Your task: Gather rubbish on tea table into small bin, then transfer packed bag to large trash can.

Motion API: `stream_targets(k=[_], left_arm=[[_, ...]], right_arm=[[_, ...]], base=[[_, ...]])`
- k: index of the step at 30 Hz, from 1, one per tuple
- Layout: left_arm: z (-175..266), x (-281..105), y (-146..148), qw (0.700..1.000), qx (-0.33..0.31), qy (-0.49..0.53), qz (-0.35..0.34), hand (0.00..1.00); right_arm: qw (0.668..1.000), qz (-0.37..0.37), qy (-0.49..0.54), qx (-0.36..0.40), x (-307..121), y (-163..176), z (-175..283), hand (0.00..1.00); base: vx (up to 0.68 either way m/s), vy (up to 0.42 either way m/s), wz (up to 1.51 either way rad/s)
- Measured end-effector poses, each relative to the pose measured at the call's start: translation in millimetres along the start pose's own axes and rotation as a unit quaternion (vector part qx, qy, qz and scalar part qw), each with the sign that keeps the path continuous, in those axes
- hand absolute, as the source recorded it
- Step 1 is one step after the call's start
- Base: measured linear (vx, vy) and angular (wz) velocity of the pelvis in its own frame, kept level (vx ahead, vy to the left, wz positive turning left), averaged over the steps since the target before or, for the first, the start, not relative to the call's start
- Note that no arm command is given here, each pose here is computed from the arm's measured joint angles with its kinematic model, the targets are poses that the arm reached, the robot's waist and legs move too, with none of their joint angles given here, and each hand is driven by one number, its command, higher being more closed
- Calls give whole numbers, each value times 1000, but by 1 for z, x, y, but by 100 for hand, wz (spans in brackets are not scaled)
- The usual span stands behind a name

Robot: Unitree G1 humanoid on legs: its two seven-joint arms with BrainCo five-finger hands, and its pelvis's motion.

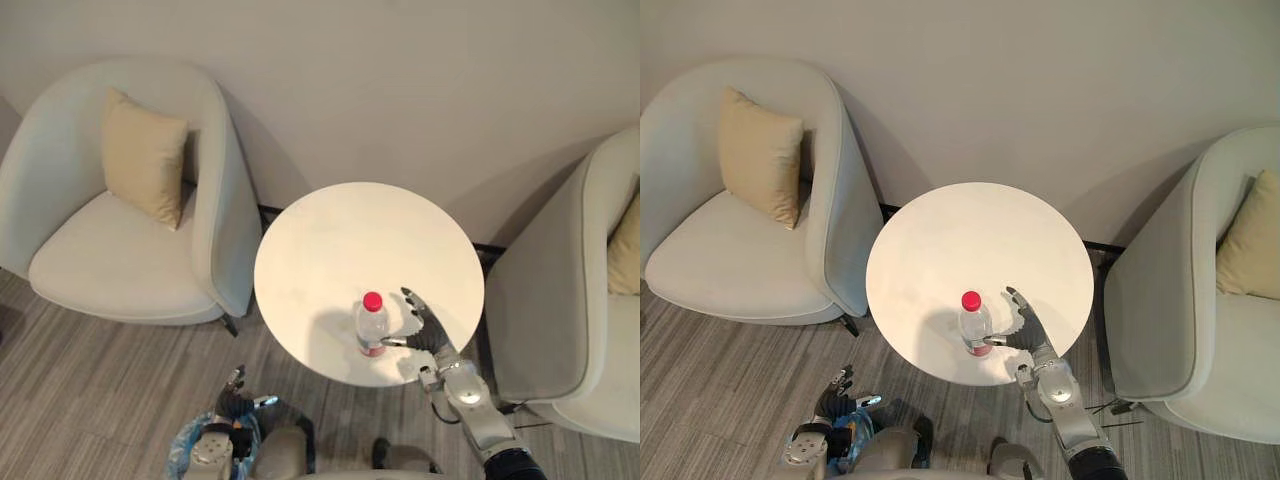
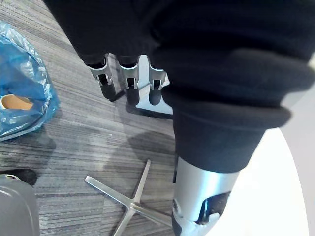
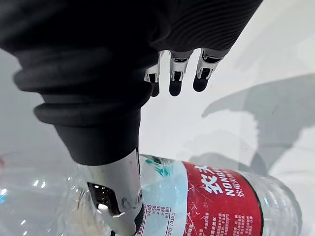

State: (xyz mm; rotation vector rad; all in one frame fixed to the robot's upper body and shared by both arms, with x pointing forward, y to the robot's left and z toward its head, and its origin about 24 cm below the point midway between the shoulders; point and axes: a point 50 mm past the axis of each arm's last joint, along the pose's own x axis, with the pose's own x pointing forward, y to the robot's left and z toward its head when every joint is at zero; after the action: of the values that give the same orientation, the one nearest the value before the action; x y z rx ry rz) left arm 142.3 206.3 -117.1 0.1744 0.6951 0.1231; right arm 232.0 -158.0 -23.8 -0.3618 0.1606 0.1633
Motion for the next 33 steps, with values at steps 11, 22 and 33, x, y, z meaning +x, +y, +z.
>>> stream_targets(k=[11,22,33], left_arm=[[-13,-6,-4,1000,11,22,-8,0],[-13,-6,-10,999,17,22,-20,0],[-16,-8,-9,1000,5,26,-11,0]], right_arm=[[999,12,38,-7,-3,10,-16,0],[998,61,15,5,21,46,5,100],[998,37,-31,51,45,45,38,100]], base=[[-47,-21,14],[-19,-19,10],[28,9,17]])
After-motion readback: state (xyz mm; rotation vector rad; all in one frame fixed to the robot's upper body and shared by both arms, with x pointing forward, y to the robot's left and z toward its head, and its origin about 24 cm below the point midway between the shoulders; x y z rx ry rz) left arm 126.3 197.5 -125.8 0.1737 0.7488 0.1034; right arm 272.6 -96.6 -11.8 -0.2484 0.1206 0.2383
